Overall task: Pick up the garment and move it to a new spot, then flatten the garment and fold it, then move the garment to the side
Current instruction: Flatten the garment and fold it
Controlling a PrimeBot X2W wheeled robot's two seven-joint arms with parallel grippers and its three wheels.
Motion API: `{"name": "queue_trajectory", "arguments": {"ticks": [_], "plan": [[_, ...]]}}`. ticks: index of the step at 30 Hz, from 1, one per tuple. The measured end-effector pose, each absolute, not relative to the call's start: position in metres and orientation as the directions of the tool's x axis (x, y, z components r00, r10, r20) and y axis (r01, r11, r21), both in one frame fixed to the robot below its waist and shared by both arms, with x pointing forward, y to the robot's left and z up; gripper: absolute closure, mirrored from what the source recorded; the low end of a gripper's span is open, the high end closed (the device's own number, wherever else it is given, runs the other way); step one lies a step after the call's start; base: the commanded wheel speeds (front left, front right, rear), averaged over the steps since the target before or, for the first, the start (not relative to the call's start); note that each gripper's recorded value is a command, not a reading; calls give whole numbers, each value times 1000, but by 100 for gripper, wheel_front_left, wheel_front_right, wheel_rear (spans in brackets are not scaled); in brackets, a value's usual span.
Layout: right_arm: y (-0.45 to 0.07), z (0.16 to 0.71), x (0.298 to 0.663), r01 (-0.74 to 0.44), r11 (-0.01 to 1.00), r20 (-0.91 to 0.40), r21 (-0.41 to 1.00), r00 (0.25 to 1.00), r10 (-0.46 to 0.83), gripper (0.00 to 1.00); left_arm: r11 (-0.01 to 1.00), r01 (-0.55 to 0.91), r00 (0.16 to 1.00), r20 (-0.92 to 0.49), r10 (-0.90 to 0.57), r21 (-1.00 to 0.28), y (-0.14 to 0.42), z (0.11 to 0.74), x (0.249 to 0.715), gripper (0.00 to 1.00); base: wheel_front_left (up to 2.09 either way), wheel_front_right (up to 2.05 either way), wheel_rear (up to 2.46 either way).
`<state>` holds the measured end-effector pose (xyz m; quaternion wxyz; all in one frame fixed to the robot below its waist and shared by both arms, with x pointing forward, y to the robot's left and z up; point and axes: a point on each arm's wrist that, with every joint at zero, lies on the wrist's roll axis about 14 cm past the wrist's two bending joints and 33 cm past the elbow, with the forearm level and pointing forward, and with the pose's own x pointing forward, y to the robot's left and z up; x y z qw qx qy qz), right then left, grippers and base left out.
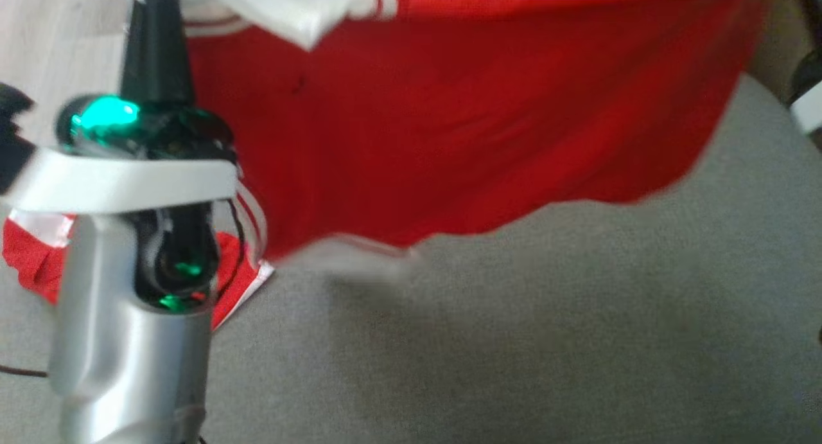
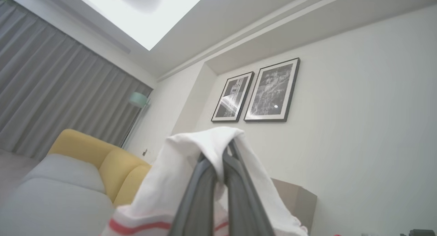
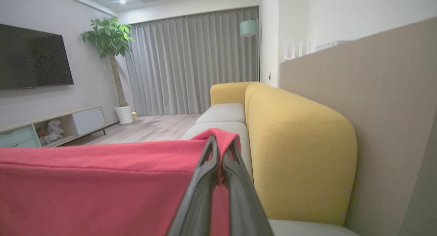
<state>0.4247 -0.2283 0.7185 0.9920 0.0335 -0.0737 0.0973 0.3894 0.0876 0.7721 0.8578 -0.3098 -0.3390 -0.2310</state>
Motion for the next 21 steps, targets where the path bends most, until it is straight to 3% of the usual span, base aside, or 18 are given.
{"name": "queue_trajectory", "arguments": {"ticks": [7, 12, 19, 21], "plan": [[-235, 753, 398, -191, 976, 200, 102, 965, 168, 100, 687, 625, 634, 755, -168, -372, 92, 811, 363, 100, 0, 0, 0], [-236, 746, 397, -174, 975, 160, 141, 975, 151, 100, 709, 586, 701, 684, -201, -392, 90, 798, 379, 100, 0, 0, 0], [-237, 706, 437, -135, 951, 20, 278, 991, 134, 100, 709, 535, 819, 487, -303, -459, 70, 757, 445, 100, 0, 0, 0], [-244, 710, 459, -91, 971, 19, 220, 996, 89, 100, 707, 536, 824, 471, -316, -462, 65, 761, 470, 100, 0, 0, 0]]}}
